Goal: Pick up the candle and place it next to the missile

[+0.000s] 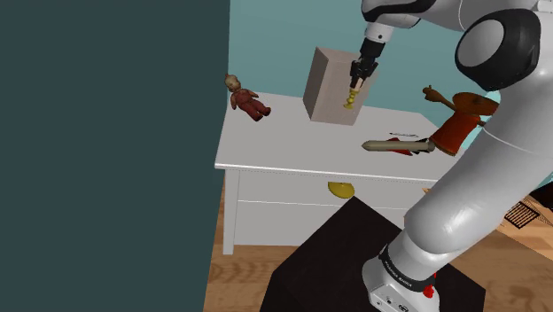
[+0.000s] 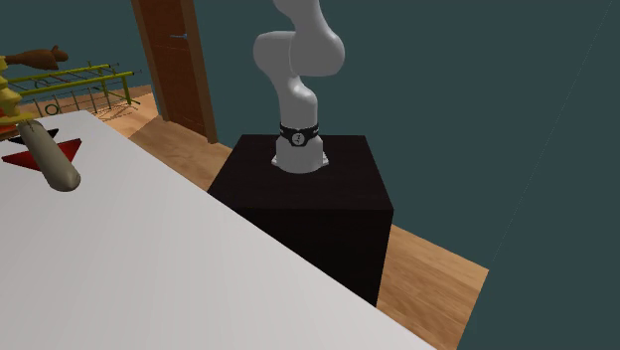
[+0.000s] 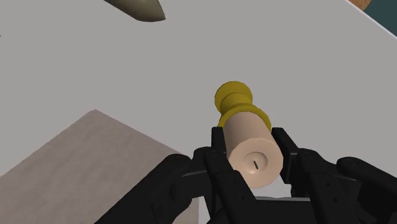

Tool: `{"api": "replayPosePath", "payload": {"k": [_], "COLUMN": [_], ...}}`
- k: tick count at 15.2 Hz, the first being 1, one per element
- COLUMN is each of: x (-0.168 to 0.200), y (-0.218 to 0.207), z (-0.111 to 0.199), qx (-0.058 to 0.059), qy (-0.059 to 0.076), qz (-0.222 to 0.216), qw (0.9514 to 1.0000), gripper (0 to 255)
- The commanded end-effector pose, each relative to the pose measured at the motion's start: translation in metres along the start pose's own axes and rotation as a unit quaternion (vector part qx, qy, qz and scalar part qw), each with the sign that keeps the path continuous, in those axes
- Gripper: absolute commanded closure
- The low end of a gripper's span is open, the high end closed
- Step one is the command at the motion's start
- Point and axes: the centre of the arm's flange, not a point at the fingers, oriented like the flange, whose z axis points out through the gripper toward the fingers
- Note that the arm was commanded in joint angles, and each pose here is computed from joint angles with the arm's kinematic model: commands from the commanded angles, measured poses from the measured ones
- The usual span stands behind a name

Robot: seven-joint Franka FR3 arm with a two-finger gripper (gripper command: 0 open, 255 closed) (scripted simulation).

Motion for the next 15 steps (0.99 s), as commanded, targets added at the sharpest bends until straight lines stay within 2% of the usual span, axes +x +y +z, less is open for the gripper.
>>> {"api": "replayPosePath", "payload": {"k": [1,13,15], "x": [-0.007,-0.042,-0.042], "y": [0.026,0.180,0.180], "z": [-0.003,-0.007,0.003], "qx": [0.000,0.000,0.000], "qy": [0.000,0.000,0.000], "qz": [-0.001,-0.001,-0.001], "qw": [1.0000,1.0000,1.0000], "gripper": [255,255,255]}}
